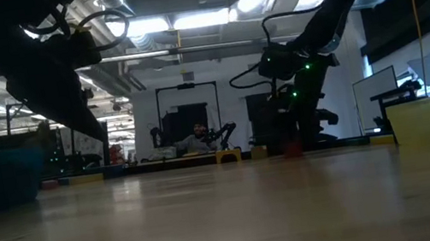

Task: Sort blocks by size
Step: Put the red arch block into the blue bin

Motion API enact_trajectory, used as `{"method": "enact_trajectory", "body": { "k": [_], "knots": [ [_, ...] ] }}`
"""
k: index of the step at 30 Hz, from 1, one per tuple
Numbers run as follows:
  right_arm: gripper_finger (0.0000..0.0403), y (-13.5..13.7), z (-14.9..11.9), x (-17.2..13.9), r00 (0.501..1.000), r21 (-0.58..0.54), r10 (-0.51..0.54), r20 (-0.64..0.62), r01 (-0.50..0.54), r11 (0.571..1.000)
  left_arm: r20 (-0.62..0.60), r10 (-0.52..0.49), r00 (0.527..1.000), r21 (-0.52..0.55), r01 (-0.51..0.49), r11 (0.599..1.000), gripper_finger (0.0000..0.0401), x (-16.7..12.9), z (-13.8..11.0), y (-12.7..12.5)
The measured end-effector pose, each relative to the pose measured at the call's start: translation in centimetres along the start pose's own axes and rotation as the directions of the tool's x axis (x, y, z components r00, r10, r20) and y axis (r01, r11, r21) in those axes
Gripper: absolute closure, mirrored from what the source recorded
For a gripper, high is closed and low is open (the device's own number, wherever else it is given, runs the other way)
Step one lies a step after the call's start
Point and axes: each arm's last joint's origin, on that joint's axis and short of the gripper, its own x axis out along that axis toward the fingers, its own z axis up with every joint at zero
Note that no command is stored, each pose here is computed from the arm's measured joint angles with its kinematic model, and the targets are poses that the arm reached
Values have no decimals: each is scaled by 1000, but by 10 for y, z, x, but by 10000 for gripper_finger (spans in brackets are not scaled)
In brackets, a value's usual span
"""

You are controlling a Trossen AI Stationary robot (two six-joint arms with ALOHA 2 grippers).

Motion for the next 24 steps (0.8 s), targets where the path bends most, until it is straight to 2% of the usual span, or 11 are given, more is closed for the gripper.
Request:
{"method": "enact_trajectory", "body": {
  "k": [14, 24],
  "knots": [
    [355, 0, 3, -1, 999, -72, -25, 32, 27, 997, 3, 0, 1000, 8, 0, 1000, 258, 0, 0, 0],
    [349, 0, 3, -1, 999, -117, -33, 40, 38, 992, 4, -1, 1000, 6, 1, 1000, 258, 0, 0, 0]
  ]
}}
